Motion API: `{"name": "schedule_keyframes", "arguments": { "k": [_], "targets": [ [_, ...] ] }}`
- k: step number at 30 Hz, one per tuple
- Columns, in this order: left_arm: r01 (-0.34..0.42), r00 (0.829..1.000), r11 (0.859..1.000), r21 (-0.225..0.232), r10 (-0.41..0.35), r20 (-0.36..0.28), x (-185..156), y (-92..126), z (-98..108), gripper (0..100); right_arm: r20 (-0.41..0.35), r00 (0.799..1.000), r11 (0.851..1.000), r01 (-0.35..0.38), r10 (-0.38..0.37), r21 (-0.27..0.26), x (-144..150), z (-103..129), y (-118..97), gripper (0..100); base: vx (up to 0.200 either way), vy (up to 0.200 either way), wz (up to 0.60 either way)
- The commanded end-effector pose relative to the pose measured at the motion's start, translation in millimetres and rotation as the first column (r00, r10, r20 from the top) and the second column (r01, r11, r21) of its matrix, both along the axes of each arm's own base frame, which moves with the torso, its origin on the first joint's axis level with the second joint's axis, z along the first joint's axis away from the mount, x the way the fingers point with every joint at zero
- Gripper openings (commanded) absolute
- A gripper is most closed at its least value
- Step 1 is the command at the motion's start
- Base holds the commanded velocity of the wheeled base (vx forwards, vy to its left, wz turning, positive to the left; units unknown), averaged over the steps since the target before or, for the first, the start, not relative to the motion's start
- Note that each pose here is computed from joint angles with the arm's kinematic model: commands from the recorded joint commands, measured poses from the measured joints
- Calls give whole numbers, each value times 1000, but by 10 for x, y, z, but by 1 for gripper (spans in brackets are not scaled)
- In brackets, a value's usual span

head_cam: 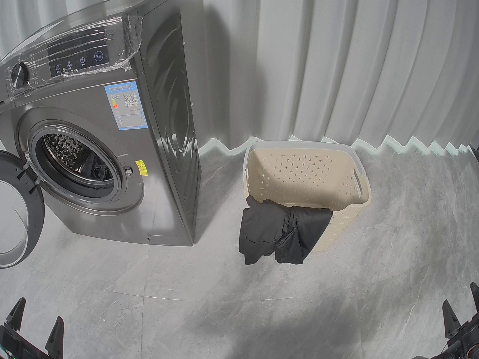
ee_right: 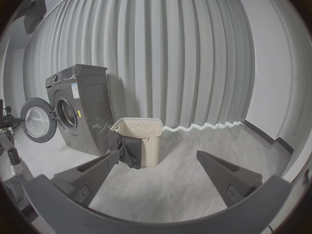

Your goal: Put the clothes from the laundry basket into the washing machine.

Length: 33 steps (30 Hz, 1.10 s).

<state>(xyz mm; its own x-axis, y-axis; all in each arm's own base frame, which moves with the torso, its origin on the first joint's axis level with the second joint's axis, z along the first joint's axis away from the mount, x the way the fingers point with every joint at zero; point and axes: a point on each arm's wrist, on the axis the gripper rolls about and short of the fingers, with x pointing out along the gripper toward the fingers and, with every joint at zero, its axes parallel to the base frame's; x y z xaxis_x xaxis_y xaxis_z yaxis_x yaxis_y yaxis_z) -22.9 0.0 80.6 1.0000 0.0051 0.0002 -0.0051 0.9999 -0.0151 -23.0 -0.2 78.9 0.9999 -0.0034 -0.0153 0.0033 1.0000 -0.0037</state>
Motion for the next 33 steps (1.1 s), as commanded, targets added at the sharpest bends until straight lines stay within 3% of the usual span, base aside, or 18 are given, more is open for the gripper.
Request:
{"name": "schedule_keyframes", "arguments": {
  "k": [1,6,8,9,11,13,16,18,20,21,25,26,31,33],
  "targets": [
    [-1,1000,1000,-2,1,0,0,0,-49,100,8,1000,1000,1,-1,4,-3,-31,0,100,0,0,0],
    [1,1000,1000,-2,-1,0,0,-1,-49,100,26,1000,1000,-3,3,7,-2,-15,1,100,0,0,0],
    [-1,1000,1000,-2,1,0,0,0,-49,100,71,998,1000,-2,2,8,-14,54,0,100,0,-200,0],
    [-1,1000,1000,0,1,0,0,0,-49,100,201,979,1000,-19,14,25,-103,332,0,100,0,-200,0],
    [-1,1000,1000,1,1,0,0,0,-49,100,219,976,999,-23,15,34,-137,445,-2,100,0,-200,0],
    [-1,1000,1000,3,1,0,0,0,-49,100,171,985,999,-29,23,32,-121,470,-1,100,0,-200,0],
    [1,1000,1000,3,-1,0,0,-1,-49,100,61,993,995,-98,96,33,-51,465,10,100,0,-133,0],
    [1,1000,1000,3,-1,0,0,-1,-49,100,-38,982,982,-181,183,45,63,482,26,100,0,0,0],
    [2,1000,1000,3,-2,0,0,-1,-49,100,-96,971,975,-215,220,57,151,500,37,100,0,0,0],
    [2,1000,1000,4,-2,0,0,-1,-49,100,-161,951,964,-257,266,72,246,523,51,100,0,0,0],
    [2,1000,1000,4,-2,0,0,-1,-49,100,-290,869,916,-378,401,134,559,616,103,100,0,0,0],
    [2,1000,1000,4,-2,0,0,-1,-49,100,-301,863,914,-381,405,137,599,623,108,100,0,0,0],
    [4,1000,1000,3,-4,0,0,-1,-49,100,-405,779,877,-448,479,175,1040,603,226,100,40,0,0],
    [4,1000,1000,3,-4,0,0,-1,-49,100,-438,760,876,-445,480,188,1225,567,268,100,200,0,0]
  ]
}}
